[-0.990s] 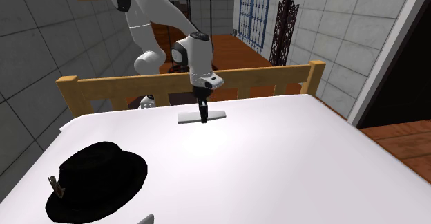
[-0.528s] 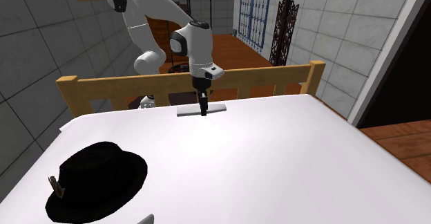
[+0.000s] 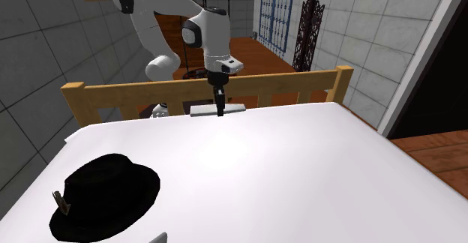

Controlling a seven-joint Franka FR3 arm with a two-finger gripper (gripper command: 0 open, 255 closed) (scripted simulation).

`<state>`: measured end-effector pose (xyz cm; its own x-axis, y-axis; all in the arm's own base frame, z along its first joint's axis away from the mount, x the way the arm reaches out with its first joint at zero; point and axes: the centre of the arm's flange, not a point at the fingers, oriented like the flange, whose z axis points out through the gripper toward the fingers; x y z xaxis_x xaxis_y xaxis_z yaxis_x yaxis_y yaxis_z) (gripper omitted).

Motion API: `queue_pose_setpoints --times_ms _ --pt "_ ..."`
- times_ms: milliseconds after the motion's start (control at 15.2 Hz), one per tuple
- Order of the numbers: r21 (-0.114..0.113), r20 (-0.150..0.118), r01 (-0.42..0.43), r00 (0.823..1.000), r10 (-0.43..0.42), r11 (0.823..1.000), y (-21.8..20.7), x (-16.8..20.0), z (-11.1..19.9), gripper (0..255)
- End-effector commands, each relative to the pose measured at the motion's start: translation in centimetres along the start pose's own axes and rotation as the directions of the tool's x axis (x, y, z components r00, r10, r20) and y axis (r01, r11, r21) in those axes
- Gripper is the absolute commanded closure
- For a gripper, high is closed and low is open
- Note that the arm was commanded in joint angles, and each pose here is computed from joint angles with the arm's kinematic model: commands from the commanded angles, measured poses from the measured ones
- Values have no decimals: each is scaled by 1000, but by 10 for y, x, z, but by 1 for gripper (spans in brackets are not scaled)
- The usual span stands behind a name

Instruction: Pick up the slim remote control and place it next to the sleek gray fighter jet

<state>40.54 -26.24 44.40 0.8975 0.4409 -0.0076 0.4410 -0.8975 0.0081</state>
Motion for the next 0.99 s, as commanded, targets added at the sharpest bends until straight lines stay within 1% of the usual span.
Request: queue_pose_setpoints --times_ms 0,924 --pt "0 0 0 1000 0 1000 1 1 -10 255" --pt "0 0 0 1000 0 1000 1 0 -84 255"
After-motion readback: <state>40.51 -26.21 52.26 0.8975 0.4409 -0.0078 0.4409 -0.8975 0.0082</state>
